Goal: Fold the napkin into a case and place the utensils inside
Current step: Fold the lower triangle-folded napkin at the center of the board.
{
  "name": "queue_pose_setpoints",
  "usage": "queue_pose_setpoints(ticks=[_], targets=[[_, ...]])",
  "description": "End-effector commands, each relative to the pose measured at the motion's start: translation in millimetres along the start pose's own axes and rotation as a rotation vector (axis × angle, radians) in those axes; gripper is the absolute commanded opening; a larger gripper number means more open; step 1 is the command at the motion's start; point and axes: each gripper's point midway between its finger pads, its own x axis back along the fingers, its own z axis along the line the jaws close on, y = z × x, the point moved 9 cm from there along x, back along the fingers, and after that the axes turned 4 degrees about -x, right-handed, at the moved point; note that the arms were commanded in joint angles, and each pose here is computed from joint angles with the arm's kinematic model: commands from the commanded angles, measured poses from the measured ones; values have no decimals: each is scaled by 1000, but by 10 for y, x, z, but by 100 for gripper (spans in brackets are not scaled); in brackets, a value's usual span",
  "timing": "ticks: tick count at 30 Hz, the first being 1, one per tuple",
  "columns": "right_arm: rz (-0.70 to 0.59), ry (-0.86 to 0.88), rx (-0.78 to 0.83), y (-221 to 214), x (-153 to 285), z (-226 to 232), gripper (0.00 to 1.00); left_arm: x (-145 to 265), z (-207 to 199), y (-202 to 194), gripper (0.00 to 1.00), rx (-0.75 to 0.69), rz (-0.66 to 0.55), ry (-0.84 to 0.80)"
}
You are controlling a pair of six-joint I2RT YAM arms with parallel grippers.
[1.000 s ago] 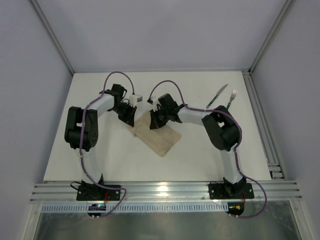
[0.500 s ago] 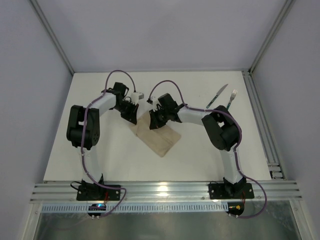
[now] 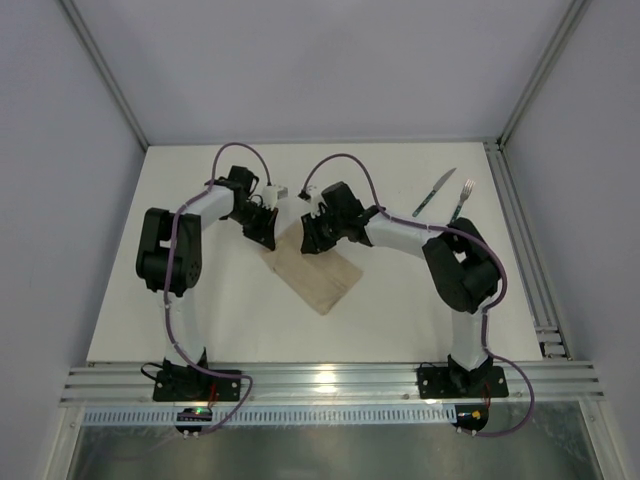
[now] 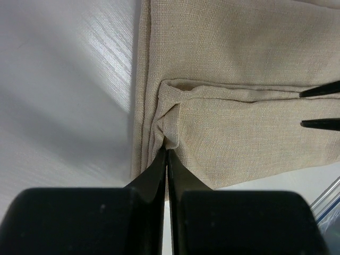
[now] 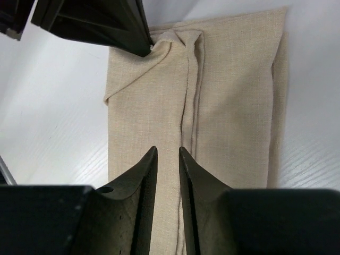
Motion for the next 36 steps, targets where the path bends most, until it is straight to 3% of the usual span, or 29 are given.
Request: queue_pose_setpoints(ticks=[1,15,19,26,36], targets=[[-68,27,9,40,138,165,27,-32,11,104,0,0,-38,-2],[91,13,157,-700,338,441,14,-32,3,94,0,22,-41,5],[171,-20,110,-874,301,365,11,-20,9,98,0,25,-43,14],[223,-37,-33,-1039,307,107,8,158,-47,165,17,-4,-95,55],[239,-32,-15,-938,291,-161,8,481,-193,218,22,-56,-128,68]])
